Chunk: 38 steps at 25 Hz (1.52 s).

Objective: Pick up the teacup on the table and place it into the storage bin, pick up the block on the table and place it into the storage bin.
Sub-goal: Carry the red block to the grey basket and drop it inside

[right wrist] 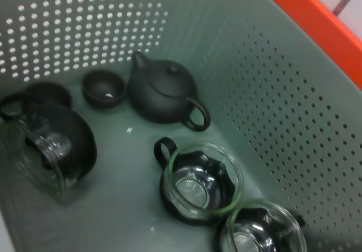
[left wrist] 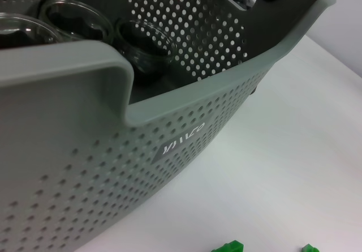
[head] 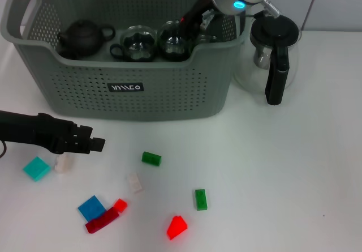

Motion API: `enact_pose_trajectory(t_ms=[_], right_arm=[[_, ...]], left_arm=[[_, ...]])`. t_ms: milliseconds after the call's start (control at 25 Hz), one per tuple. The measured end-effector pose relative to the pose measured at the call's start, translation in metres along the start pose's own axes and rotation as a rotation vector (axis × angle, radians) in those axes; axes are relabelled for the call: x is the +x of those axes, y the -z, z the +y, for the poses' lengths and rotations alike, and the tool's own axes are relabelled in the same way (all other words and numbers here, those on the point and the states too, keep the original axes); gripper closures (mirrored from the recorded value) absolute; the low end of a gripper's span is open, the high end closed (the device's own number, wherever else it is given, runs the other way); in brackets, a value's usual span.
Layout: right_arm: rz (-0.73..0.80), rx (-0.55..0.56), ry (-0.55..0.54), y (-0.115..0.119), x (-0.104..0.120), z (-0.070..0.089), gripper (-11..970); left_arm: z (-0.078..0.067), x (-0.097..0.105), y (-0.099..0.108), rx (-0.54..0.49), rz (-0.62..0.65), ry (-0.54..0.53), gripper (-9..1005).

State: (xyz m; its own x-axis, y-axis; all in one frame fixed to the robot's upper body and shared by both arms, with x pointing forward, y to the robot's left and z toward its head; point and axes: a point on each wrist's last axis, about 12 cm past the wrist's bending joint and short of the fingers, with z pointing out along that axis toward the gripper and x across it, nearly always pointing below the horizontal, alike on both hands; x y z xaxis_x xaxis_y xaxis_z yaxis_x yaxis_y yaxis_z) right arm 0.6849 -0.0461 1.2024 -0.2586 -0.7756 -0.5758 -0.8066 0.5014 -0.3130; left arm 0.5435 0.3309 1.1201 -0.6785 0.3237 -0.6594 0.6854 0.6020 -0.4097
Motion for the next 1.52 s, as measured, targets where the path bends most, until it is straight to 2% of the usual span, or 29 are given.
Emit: enact_pose_trajectory(t_ms=[520, 1400, 1520], right_arm=[[0.016, 0.054, -0.061, 0.0005, 0.0057, -0.0101, 762], [0.028, 0.040, -0.057, 0.0011, 0.0051, -0.0070, 738], [0.016, 0.044, -0.054, 0.0025, 0.0024, -0.0076, 672]], left_arm=[[-0.0002, 0.0000, -0.0002, 0.001, 0.001, 0.003, 429], [-0.0001, 0.0000, -0.0002, 0.001, 0.001, 0.005, 429], [-0.0001, 0.0001, -0.0001, 0.001, 0.001, 0.006, 429]])
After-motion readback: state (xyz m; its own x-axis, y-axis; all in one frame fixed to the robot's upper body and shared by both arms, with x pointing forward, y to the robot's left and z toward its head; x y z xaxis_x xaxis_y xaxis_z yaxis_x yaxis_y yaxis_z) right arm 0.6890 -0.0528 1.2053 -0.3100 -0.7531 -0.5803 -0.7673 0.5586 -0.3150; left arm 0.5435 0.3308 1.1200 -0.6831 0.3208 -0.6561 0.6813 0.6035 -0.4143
